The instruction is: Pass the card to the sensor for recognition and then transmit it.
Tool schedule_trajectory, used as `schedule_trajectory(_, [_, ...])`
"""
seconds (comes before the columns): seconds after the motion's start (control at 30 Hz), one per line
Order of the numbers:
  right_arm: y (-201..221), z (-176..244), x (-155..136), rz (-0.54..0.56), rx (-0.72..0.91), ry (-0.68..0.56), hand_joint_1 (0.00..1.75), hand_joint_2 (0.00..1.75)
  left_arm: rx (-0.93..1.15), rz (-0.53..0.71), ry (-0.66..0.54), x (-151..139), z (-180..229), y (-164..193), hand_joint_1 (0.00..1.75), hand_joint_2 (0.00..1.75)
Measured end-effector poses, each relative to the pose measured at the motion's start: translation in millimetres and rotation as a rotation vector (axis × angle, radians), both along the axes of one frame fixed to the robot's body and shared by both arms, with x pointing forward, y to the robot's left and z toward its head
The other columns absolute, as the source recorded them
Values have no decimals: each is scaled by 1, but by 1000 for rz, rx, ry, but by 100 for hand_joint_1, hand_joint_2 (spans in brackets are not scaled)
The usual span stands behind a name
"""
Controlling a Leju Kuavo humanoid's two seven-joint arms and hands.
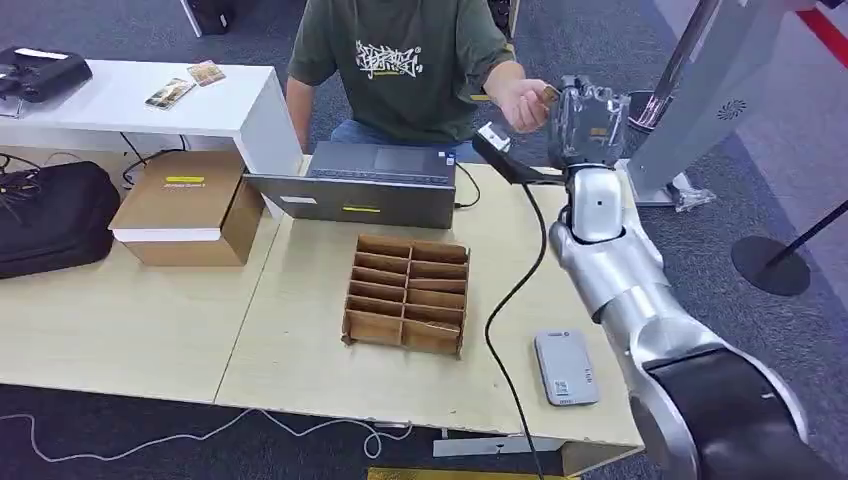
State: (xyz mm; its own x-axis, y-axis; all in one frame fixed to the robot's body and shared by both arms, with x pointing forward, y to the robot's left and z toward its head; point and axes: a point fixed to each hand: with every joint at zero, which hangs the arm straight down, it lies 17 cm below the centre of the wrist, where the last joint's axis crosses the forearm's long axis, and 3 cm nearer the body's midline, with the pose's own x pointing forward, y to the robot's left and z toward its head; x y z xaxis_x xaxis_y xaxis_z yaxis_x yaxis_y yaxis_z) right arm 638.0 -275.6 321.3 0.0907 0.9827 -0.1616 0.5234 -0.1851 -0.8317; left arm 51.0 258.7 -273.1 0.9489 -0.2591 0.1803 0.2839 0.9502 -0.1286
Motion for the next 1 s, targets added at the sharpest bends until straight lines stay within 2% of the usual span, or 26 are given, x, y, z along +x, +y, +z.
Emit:
schedule_trajectory(0.37, [32, -6, 5, 48, -61, 41, 175, 175, 0, -10, 3, 4, 0, 0, 0, 0])
schedule_trajectory(0.9, [36, -11, 6, 50, -81, 54, 175, 175, 2, -25, 6, 3, 0, 0, 0, 0])
schedule_trajectory(0.93, [36, -11, 6, 49, -81, 55, 154, 175, 2, -25, 5, 3, 0, 0, 0, 0])
schedule_trajectory(0.97, [36, -11, 6, 49, -81, 55, 0, 175, 2, -26, 5, 3, 0, 0, 0, 0])
schedule_trajectory(1.0, [36, -11, 6, 49, -81, 55, 0, 175, 2, -26, 6, 3, 0, 0, 0, 0])
